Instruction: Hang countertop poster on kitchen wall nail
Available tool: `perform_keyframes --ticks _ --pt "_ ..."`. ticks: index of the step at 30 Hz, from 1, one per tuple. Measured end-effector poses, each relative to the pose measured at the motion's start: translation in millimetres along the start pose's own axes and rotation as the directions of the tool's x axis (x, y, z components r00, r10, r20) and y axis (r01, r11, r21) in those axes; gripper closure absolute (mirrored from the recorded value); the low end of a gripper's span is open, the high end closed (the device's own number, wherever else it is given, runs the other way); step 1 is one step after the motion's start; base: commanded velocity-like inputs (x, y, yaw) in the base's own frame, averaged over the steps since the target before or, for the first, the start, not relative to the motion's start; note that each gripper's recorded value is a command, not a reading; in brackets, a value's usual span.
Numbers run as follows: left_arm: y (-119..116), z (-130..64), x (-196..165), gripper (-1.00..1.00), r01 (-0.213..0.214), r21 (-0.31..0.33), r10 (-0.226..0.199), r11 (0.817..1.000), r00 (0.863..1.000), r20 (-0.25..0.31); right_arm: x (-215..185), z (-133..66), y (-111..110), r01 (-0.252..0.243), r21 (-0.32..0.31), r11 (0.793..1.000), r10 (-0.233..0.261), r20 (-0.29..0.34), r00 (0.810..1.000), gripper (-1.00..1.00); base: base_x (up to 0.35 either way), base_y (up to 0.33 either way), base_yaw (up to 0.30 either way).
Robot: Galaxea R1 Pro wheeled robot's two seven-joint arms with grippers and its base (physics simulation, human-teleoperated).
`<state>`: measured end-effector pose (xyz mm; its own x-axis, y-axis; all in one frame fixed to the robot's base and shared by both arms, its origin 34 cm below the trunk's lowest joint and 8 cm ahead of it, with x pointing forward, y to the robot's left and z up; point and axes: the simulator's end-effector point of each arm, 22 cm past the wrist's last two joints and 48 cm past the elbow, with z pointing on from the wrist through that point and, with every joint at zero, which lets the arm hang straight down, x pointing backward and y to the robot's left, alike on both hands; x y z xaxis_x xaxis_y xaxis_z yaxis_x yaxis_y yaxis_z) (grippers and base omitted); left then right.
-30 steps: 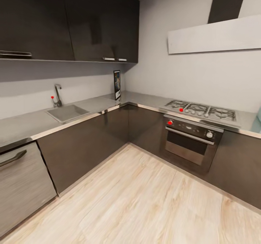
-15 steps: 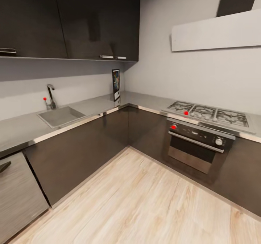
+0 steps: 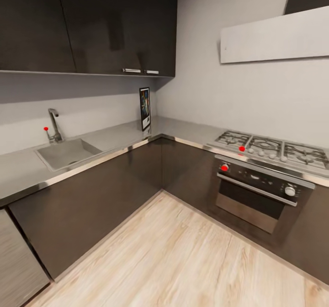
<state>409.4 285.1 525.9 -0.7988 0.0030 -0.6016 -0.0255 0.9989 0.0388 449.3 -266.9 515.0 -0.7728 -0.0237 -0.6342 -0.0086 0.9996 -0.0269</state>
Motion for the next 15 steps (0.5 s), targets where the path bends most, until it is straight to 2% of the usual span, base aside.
perform_keyframes --ticks 15 --pt "0.0 0.0 0.0 -1.0 0.0 0.0 0.0 1.0 1.0 0.0 0.5 -0.1 0.1 0.001 0.0 1.0 -0.001 -0.001 1.0 -1.0 0.337 0.0 0.0"
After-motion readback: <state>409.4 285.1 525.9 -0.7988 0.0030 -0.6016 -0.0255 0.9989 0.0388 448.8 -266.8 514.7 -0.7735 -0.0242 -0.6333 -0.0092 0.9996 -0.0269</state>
